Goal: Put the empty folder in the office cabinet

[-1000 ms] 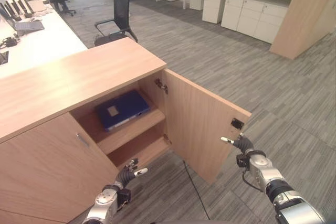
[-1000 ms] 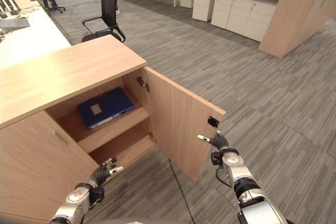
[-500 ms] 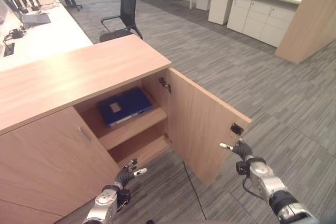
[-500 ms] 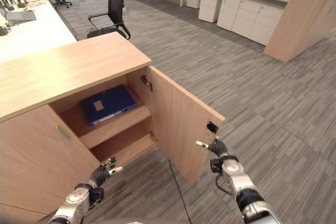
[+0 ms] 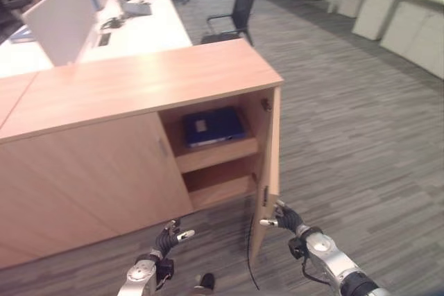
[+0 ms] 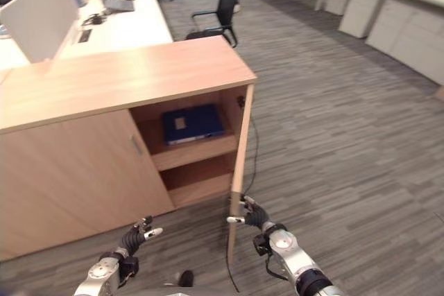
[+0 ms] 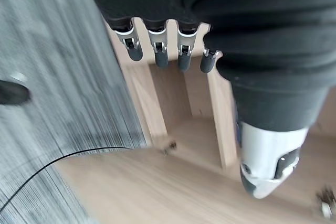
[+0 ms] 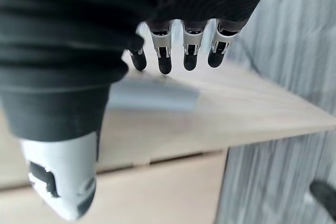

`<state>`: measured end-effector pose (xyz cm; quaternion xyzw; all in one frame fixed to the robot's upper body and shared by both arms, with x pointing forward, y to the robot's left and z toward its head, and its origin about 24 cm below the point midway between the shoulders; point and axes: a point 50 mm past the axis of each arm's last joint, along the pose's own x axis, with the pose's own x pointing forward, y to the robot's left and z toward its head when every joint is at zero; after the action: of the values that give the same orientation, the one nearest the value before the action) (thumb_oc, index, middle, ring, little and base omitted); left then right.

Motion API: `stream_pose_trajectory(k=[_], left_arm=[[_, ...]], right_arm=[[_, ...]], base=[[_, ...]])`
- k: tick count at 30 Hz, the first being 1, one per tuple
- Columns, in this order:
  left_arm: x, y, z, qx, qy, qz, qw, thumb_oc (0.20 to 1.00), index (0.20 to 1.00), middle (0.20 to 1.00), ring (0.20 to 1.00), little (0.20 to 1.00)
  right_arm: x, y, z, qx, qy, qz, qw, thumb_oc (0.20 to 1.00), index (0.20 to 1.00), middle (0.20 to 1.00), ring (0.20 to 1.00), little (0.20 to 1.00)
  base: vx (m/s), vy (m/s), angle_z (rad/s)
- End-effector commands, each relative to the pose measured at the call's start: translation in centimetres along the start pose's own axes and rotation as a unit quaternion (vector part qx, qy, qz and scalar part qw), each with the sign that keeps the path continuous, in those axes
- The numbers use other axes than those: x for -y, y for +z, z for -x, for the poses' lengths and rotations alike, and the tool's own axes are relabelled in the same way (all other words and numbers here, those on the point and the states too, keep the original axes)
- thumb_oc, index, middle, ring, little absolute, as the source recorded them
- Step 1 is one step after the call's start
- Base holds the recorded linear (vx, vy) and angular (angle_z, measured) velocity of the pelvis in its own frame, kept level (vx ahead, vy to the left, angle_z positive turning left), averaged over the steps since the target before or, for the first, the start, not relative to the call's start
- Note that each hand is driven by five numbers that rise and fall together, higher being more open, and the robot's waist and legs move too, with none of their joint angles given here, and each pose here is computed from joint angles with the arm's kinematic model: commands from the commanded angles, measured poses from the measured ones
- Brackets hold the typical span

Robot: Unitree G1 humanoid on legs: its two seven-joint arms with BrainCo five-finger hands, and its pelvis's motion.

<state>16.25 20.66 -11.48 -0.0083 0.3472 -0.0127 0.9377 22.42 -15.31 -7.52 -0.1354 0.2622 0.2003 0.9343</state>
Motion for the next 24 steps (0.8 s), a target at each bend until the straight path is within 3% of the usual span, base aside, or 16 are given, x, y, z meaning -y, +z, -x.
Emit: stream_pose_trajectory(k=[1, 6, 8, 12, 14, 16, 17, 24], left_arm=[[-1.2, 5.4, -1.6, 0.085, 0.009, -0.021, 0.996, 1.0, 1.0, 1.0, 1.0, 1.0], [-1.9, 3.6, -0.9, 0.054, 0.013, -0.033, 0.998, 1.0, 1.0, 1.0, 1.0, 1.0], [-2.6, 4.3, -0.9, 0.06, 0.013, -0.048, 0.997, 1.0, 1.0, 1.0, 1.0, 1.0], [-3.0, 5.3, -0.8, 0.074, 0.01, -0.055, 0.996, 1.0, 1.0, 1.0, 1.0, 1.0], [-3.9, 6.2, -0.7, 0.083, 0.012, -0.07, 0.994, 1.0, 1.0, 1.0, 1.0, 1.0], [-3.9, 6.2, -0.7, 0.083, 0.011, -0.071, 0.994, 1.0, 1.0, 1.0, 1.0, 1.0], [-3.8, 6.9, -0.9, 0.092, -0.001, -0.074, 0.993, 1.0, 1.0, 1.0, 1.0, 1.0], [-3.8, 7.5, -1.1, 0.091, -0.018, -0.094, 0.991, 1.0, 1.0, 1.0, 1.0, 1.0]], right_arm=[[-1.7, 5.7, -2.1, 0.105, 0.03, 0.001, 0.994, 1.0, 1.0, 1.0, 1.0, 1.0], [-1.3, 5.1, -2.3, 0.086, 0.009, -0.023, 0.996, 1.0, 1.0, 1.0, 1.0, 1.0], [1.7, 4.1, -2.4, 0.066, -0.077, -0.101, 0.99, 1.0, 1.0, 1.0, 1.0, 1.0], [4.4, 4.0, -2.5, 0.06, -0.142, -0.163, 0.975, 1.0, 1.0, 1.0, 1.0, 1.0], [7.5, 4.0, -2.1, 0.056, -0.198, -0.214, 0.955, 1.0, 1.0, 1.0, 1.0, 1.0], [7.6, 4.0, -2.1, 0.057, -0.199, -0.214, 0.955, 1.0, 1.0, 1.0, 1.0, 1.0], [10.7, 3.2, -0.8, 0.052, -0.256, -0.246, 0.934, 1.0, 1.0, 1.0, 1.0, 1.0], [17.2, 2.0, 2.7, 0.043, -0.362, -0.292, 0.884, 1.0, 1.0, 1.0, 1.0, 1.0]], base=[[-0.09, 0.132, 1.0], [0.03, 0.136, 0.97], [0.11, 0.243, 1.33], [0.06, 0.166, 0.77], [0.05, 0.091, 0.36], [0.11, 0.008, 0.3], [0.27, -0.022, 0.32], [0.17, -0.095, 0.62]])
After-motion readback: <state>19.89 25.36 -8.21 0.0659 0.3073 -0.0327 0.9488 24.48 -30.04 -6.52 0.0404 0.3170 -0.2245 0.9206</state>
